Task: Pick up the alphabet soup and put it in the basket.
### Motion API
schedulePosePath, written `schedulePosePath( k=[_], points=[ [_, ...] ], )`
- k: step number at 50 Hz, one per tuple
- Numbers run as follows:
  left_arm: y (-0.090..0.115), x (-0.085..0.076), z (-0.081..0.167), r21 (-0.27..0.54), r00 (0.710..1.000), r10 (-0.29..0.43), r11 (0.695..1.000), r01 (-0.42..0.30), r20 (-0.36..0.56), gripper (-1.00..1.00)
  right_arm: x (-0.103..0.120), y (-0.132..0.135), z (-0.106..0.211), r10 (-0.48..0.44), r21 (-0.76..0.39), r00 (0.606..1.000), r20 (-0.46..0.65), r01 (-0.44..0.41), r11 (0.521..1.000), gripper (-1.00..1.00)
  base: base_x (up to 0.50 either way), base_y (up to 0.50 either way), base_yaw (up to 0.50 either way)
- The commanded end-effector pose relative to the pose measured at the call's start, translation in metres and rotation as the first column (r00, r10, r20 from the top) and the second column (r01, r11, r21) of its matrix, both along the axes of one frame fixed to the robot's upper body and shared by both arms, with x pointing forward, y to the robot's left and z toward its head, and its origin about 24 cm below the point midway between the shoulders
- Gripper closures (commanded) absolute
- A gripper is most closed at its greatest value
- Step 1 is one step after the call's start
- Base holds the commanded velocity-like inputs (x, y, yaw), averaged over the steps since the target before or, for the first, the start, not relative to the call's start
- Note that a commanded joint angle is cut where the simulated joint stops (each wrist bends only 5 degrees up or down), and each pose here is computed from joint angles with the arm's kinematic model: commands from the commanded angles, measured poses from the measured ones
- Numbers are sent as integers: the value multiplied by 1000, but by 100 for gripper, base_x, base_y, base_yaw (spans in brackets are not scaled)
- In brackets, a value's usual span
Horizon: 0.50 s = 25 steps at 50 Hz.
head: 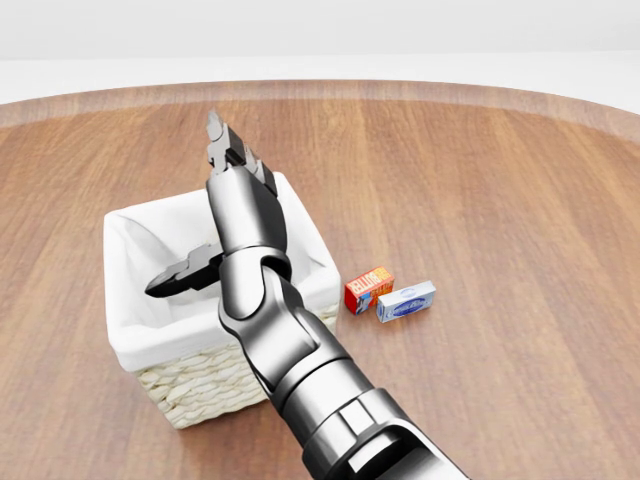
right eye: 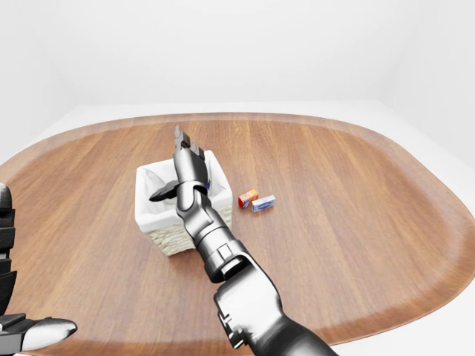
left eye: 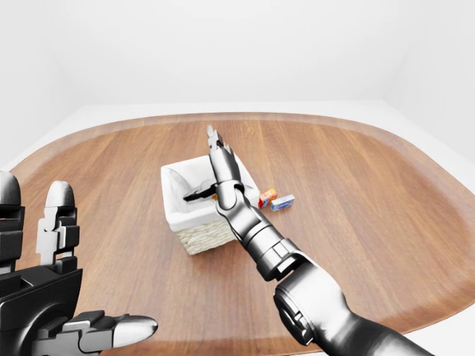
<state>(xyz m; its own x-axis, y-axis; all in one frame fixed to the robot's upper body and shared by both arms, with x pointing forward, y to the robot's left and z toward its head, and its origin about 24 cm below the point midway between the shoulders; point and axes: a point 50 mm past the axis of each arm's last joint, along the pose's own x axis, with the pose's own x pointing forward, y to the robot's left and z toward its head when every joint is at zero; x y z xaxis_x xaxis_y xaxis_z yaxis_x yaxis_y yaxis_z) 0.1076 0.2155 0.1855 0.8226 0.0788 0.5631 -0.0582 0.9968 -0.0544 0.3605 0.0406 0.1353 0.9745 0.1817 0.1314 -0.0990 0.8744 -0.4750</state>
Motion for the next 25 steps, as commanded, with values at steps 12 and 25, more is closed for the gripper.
schedulePosePath(
  k=[12, 25],
  points=[
    [-3, 3, 0, 15, 1000, 4, 1000, -4, 2, -100, -8, 4, -2, 8, 3, 1000, 13, -8, 1000, -100, 0, 0, 0],
    [-55, 14, -39, 49, 914, -320, 938, 342, -248, -100, -48, 1, 8, 76, -43, 977, 201, -69, 997, -100, 0, 0, 0]
  ],
)
